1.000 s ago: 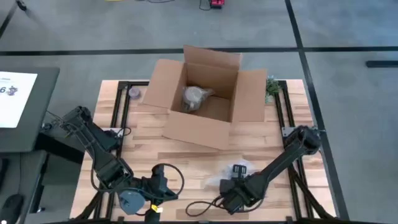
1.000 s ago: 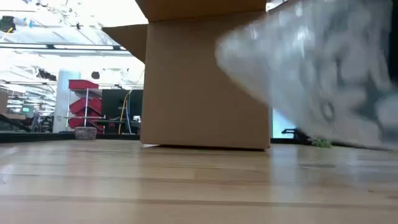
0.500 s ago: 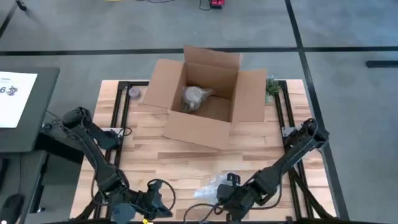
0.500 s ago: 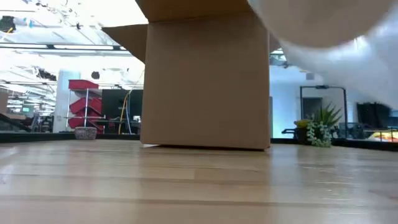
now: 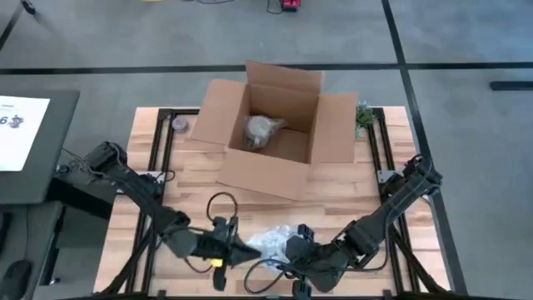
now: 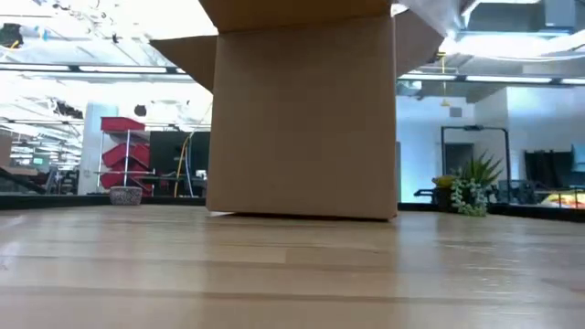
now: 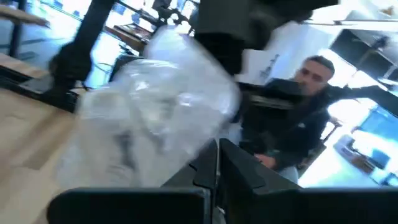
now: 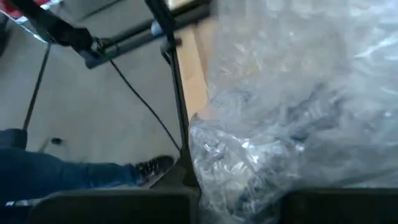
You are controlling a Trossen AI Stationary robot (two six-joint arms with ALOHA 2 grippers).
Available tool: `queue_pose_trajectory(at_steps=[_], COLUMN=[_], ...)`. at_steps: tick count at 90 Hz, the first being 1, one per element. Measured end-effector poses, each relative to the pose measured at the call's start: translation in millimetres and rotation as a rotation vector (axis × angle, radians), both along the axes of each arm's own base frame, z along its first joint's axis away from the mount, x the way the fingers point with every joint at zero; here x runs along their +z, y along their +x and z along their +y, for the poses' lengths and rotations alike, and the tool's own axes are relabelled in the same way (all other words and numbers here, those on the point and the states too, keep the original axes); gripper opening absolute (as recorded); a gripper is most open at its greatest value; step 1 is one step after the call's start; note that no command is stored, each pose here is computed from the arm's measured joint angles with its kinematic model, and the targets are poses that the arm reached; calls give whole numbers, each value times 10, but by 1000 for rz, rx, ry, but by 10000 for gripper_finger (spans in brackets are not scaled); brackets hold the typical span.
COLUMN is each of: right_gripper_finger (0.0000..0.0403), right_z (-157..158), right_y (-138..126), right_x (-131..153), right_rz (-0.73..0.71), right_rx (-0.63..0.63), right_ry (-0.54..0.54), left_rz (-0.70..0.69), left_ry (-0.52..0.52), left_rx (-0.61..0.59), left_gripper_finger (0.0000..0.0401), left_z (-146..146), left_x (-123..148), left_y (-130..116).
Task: Wrap mug
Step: Put the wrapped white blue mug into the cardboard box
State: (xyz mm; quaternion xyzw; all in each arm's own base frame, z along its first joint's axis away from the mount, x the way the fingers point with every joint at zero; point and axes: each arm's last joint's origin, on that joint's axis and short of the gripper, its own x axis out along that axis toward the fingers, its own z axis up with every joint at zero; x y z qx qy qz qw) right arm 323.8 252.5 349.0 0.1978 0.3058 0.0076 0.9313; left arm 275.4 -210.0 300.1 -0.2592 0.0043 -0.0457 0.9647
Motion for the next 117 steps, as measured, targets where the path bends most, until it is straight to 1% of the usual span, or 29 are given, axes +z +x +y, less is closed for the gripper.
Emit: queue_pose_trajectory(at_steps=[9, 22, 31, 40, 47, 62, 69, 75, 80, 89, 97, 104, 109, 117], right_gripper_finger=[25, 25, 25, 24, 24, 24, 24, 24, 24, 24, 24, 24, 24, 24], right_z=[13, 47, 61, 76, 99, 125, 135, 131, 129, 135, 147, 179, 204, 237], right_y=[7, -11, -41, -62, -79, -105, -113, -111, -109, -97, -84, -82, -83, -94], right_x=[36, 43, 14, -1, 12, 9, 12, 10, 11, 27, 51, 85, 110, 134], right_rz=[-26, -37, -16, 0, -7, -4, -12, -11, -12, -28, -54, -91, -117, -139], right_rx=[17, 25, 30, 43, 56, 66, 57, 56, 55, 53, 59, 74, 84, 94], right_ry=[-3, -5, -26, -33, -28, -32, -38, -40, -39, -25, -15, -2, 7, 24], left_rz=[2, 40, 98, 95, 74, -7, -45, -78, -111, -182, -193, -150, -89, 14], left_ry=[-10, -73, -122, -135, -134, -120, -81, -42, -13, 40, 51, 51, 45, 2], left_rx=[46, 106, 123, 99, 69, -29, -66, -82, -72, -9, 48, 61, 39, -1], left_gripper_finger=[0, 0, 0, 0, 0, 0, 0, 0, 0, 0, 0, 0, 0, 0], left_z=[74, 176, 210, 174, 105, -59, -145, -198, -204, -148, -43, 38, 82, 126], left_x=[-1, -40, -105, -86, 5, 366, 502, 589, 642, 696, 690, 607, 500, 301], left_y=[51, 117, 135, 100, 4, -267, -353, -363, -315, -137, 29, 154, 247, 392])
